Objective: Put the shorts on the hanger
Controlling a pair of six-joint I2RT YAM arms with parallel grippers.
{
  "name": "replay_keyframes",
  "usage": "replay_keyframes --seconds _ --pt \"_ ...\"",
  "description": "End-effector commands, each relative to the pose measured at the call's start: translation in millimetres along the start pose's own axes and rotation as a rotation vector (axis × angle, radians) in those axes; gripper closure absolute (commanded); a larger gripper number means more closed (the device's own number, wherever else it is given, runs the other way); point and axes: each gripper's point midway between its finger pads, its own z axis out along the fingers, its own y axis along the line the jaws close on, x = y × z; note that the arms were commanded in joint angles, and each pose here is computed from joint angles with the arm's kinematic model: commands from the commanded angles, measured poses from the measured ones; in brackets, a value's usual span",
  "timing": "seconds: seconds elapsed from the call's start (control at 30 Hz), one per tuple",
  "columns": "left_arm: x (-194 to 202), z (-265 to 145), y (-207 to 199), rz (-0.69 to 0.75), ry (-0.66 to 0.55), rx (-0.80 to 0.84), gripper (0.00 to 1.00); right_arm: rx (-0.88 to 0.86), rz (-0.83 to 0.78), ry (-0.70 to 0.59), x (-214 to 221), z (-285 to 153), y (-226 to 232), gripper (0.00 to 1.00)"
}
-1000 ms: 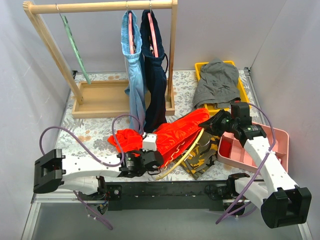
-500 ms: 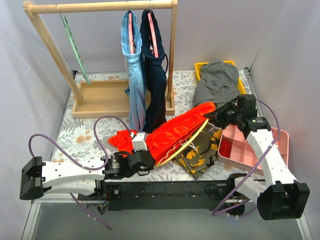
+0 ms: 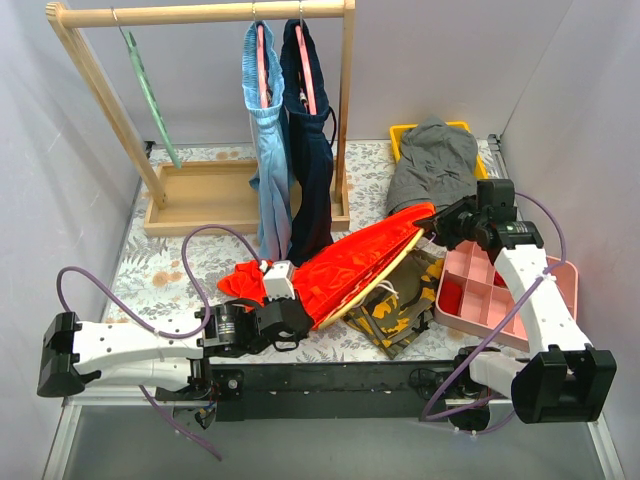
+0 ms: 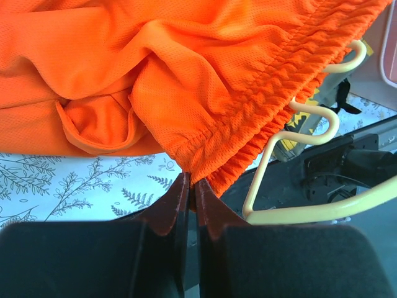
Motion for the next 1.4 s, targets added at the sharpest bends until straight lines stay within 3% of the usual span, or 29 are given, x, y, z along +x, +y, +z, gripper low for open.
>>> replay_keyframes --seconds 0.0,0.37,0.73,1.0,1.13,1.37 --pt "29 -18 44 0.152 0.157 -0.146 1.0 -0.162 -0.003 -0.372 -85 -25 60 0.99" --pt "40 -25 36 0.226 0.218 -0.153 1.0 -0.19 0.078 -0.393 -98 -17 71 0.99" --pt "26 -48 9 0.227 0.233 -0.049 1.0 -0.139 0.049 -0.601 -123 -41 67 0.99" --pt "26 -69 -15 0.264 0.31 0.043 1.0 -0.097 0.033 -0.691 -119 -41 68 0.99" --pt "52 -72 -13 0.351 0.416 0.059 1.0 -0.077 0.061 -0.685 -121 -33 69 0.99" --pt "63 -86 -37 0.347 0.479 0.207 1.0 -0.067 0.074 -0.75 -129 -41 70 0.99"
